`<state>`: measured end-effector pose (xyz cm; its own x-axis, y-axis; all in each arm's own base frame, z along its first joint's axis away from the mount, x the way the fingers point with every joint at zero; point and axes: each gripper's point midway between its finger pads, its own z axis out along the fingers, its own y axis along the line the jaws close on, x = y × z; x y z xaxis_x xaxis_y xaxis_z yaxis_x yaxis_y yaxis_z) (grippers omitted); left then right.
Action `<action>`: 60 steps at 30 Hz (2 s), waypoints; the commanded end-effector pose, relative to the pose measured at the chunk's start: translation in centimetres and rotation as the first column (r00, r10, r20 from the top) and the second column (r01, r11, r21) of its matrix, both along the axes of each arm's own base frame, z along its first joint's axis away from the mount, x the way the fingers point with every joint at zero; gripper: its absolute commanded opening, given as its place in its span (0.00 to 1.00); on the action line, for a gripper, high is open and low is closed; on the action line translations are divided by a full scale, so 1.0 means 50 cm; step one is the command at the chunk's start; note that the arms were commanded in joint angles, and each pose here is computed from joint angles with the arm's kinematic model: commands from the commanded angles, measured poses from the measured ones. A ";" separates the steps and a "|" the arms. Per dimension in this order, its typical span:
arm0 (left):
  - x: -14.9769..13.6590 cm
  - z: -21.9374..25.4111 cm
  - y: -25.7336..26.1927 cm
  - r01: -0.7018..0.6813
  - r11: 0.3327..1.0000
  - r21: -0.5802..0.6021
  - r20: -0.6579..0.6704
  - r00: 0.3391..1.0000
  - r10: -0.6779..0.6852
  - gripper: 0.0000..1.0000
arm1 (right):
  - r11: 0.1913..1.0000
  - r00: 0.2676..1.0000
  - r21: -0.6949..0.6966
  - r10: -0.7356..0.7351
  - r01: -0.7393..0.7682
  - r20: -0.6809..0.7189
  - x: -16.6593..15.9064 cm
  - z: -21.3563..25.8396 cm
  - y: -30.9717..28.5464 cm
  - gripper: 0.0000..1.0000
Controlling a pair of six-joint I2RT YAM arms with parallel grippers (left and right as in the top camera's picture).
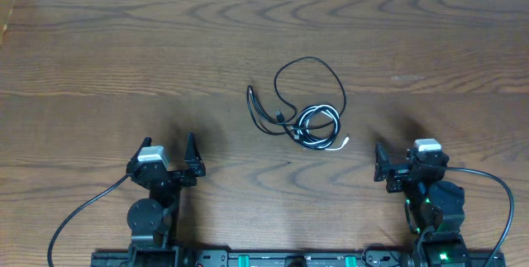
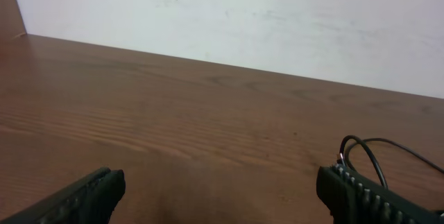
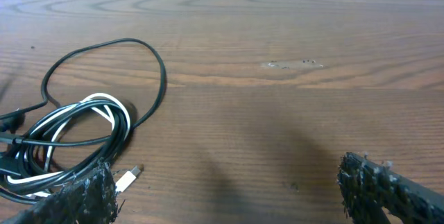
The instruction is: Untangle cables
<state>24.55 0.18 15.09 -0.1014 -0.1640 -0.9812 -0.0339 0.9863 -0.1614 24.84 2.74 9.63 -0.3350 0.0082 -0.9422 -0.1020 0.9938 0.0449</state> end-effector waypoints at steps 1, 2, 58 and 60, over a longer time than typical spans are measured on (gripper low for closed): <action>-0.004 -0.030 0.013 -0.036 0.999 0.024 -0.053 0.998 0.037 0.94 | 1.000 1.000 -0.018 -0.009 0.009 -0.004 0.000 -0.003 -0.006 0.99; -0.004 -0.030 0.013 -0.036 0.999 0.024 -0.053 0.998 0.037 0.94 | 1.000 1.000 -0.018 -0.009 0.009 -0.004 0.000 -0.003 -0.006 0.99; 0.014 0.082 -0.103 0.182 0.954 -0.239 -0.526 0.802 -0.284 0.94 | 1.000 1.000 -0.018 -0.009 0.009 -0.004 0.000 -0.003 -0.006 0.99; 0.007 0.081 -0.119 0.214 0.939 -0.270 -0.526 0.784 -0.330 0.94 | 1.000 1.000 -0.019 -0.009 0.009 -0.004 0.000 -0.003 -0.006 0.99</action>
